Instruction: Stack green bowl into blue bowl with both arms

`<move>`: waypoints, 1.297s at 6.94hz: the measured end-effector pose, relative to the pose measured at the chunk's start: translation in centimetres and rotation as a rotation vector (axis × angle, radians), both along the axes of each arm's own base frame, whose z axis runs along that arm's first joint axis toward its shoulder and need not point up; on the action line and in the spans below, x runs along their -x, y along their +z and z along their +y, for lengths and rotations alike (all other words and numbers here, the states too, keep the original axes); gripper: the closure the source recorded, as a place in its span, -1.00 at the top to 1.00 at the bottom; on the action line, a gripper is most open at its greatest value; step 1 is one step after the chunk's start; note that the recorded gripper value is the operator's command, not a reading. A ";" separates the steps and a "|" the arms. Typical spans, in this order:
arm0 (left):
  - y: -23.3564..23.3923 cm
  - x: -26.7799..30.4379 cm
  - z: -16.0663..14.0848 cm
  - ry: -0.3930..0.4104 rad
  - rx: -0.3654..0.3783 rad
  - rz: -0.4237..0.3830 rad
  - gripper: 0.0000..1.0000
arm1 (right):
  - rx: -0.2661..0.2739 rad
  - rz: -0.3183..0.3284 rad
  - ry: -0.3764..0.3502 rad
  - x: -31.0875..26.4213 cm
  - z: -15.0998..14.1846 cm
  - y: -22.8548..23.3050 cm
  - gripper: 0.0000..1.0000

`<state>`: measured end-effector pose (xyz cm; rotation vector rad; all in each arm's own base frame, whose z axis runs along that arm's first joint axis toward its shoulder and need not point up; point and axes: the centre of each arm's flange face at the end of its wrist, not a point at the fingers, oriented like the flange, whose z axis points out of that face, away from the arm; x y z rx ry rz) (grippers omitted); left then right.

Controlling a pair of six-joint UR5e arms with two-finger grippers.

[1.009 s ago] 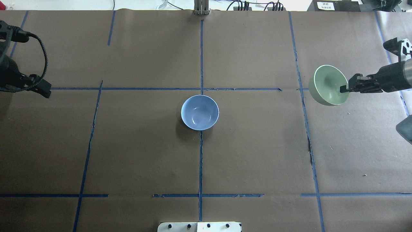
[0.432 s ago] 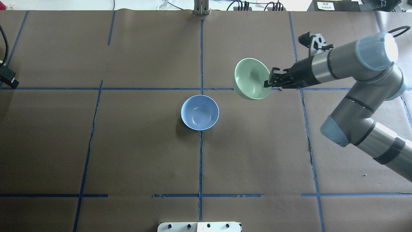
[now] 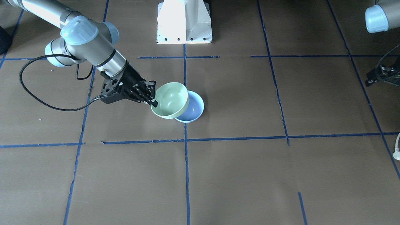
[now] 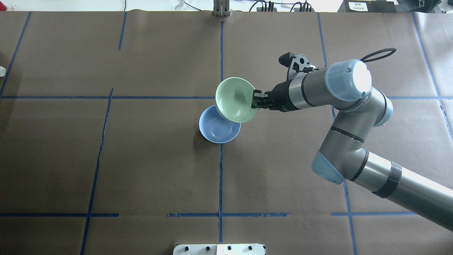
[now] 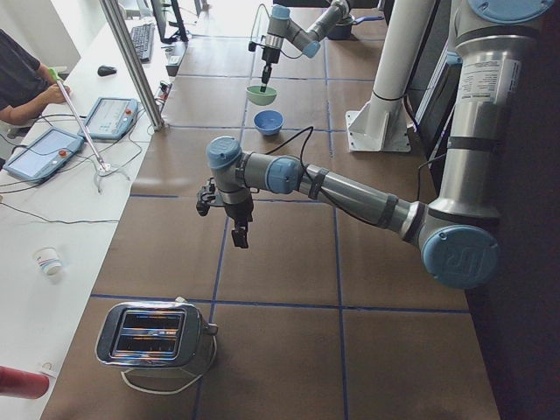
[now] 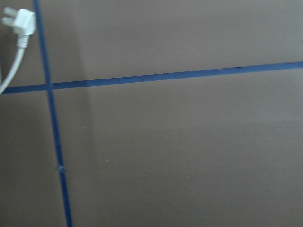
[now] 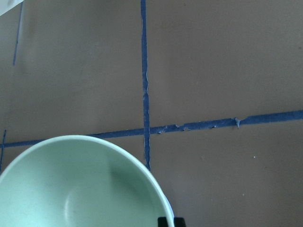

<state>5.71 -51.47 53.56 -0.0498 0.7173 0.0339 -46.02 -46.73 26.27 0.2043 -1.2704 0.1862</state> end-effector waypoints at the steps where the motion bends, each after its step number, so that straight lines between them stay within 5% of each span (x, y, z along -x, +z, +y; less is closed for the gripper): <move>1: 1.7 1.5 -0.3 -0.010 -0.004 -0.002 1.00 | 0.003 0.009 -0.009 1.2 0.7 -0.3 -1.00; 8: 3.7 2.9 -0.1 -0.005 0.001 -0.005 1.00 | 0.022 0.080 -0.003 4.6 2.1 -1.4 -0.95; 9: 3.8 2.9 -0.1 -0.005 0.001 -0.005 1.00 | 0.022 0.081 -0.005 4.9 2.1 -2.2 0.34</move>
